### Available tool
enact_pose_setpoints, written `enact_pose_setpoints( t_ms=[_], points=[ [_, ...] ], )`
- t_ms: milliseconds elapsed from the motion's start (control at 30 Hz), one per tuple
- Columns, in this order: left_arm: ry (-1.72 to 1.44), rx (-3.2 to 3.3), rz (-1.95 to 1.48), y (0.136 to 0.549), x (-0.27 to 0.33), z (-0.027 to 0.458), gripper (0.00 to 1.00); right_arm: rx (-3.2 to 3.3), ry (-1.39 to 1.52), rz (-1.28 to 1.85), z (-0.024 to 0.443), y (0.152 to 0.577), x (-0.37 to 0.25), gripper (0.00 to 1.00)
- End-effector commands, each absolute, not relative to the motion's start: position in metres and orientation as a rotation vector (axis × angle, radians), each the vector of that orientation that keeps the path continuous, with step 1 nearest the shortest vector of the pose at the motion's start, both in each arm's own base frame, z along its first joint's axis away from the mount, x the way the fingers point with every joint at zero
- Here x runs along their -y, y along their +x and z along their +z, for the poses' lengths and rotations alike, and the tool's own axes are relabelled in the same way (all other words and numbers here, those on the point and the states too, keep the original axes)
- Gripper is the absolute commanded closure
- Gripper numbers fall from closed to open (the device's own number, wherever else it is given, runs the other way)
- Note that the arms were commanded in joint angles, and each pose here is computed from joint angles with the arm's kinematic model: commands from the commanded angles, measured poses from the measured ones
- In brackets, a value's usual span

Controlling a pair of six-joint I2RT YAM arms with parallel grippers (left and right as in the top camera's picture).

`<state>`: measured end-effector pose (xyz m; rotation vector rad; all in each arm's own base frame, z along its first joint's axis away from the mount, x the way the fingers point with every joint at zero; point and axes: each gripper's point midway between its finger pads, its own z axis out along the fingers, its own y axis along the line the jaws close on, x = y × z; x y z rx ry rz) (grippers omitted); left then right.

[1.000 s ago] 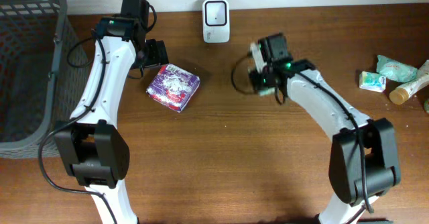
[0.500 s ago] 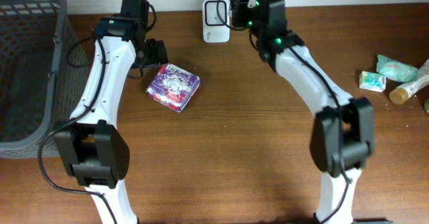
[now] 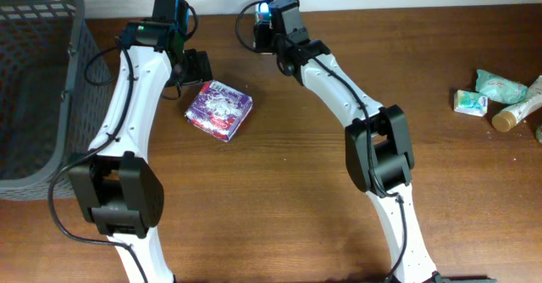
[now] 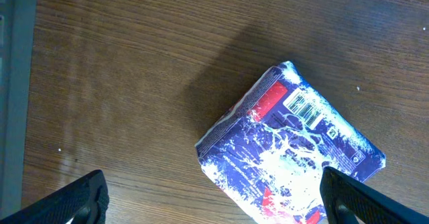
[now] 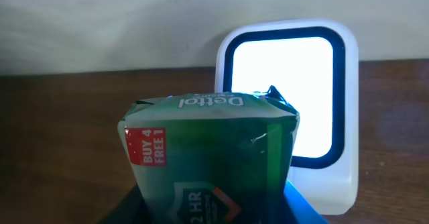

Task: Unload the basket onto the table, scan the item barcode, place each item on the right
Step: 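Carry the Dettol box to the right edge and drop it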

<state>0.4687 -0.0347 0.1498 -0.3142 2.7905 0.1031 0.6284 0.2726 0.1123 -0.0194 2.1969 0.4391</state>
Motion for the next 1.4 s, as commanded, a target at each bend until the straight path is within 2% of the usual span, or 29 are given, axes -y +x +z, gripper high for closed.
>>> enact_pose_setpoints(
  t_ms=[0, 67, 133, 233, 367, 467, 600, 700, 733, 767, 800, 900, 967, 1067, 1100, 1167, 1267, 1367],
  points=[
    [-0.322, -2.765, 0.11, 0.469, 0.03, 0.161, 0.01, -2.136, -0.048, 0.357, 0.136, 0.641, -0.262, 0.69],
    [-0.323, -2.765, 0.111, 0.469, 0.03, 0.161, 0.01, -2.139, 0.012, 0.264, 0.155, 0.644, -0.236, 0.69],
    [-0.327, -2.764, 0.111, 0.469, 0.029, 0.161, 0.01, -2.162, 0.144, 0.043, 0.178, 0.645, -0.174, 0.7],
    [-0.324, -2.764, 0.111, 0.469, 0.03, 0.161, 0.01, -2.26, 0.273, -0.125, 0.188, 0.633, -0.089, 0.72],
    [-0.323, -2.764, 0.11, 0.469, 0.03, 0.161, 0.01, -2.507, 0.505, -0.333, 0.148, 0.584, 0.048, 0.72],
    [-0.323, -2.764, 0.11, 0.469, 0.03, 0.161, 0.01, -2.65, 0.729, -0.471, 0.122, 0.529, 0.144, 0.73],
    [-0.323, -2.764, 0.11, 0.469, 0.03, 0.161, 0.01, -2.734, 0.998, -0.596, 0.095, 0.461, 0.24, 0.72],
    [-0.323, -2.764, 0.11, 0.469, 0.03, 0.161, 0.01, -2.777, 1.049, -0.589, 0.077, 0.438, 0.271, 0.56],
    [-0.322, -2.765, 0.11, 0.469, 0.03, 0.161, 0.01, -2.779, 1.064, -0.568, 0.074, 0.435, 0.274, 0.41],
    [-0.323, -2.764, 0.11, 0.469, 0.03, 0.161, 0.01, -2.774, 1.079, -0.534, 0.071, 0.435, 0.276, 0.1],
    [-0.323, -2.764, 0.11, 0.469, 0.03, 0.161, 0.01, -2.768, 1.077, -0.531, 0.071, 0.437, 0.277, 0.03],
    [-0.322, -2.765, 0.11, 0.469, 0.03, 0.161, 0.01, -2.74, 1.051, -0.521, 0.085, 0.445, 0.271, 0.01],
    [-0.322, -2.765, 0.11, 0.469, 0.03, 0.161, 0.01, -2.704, 1.002, -0.433, 0.111, 0.459, 0.253, 0.01],
    [-0.332, -2.764, 0.112, 0.469, 0.027, 0.161, 0.01, -2.679, 0.823, 0.102, 0.158, 0.491, 0.163, 0.01],
    [-0.331, -2.763, 0.112, 0.469, 0.027, 0.161, 0.01, -2.685, 0.647, 0.404, 0.174, 0.502, 0.107, 0.01],
    [-0.331, -2.764, 0.112, 0.469, 0.027, 0.161, 0.01, -2.697, 0.369, 0.71, 0.184, 0.506, 0.035, 0.01],
    [-0.332, -2.764, 0.112, 0.469, 0.027, 0.161, 0.01, -2.79, 0.18, 0.741, 0.171, 0.498, -0.031, 0.02],
    [-0.329, -2.764, 0.111, 0.469, 0.028, 0.161, 0.01, -2.857, 0.017, 0.611, 0.161, 0.491, -0.079, 0.01]
  ],
)
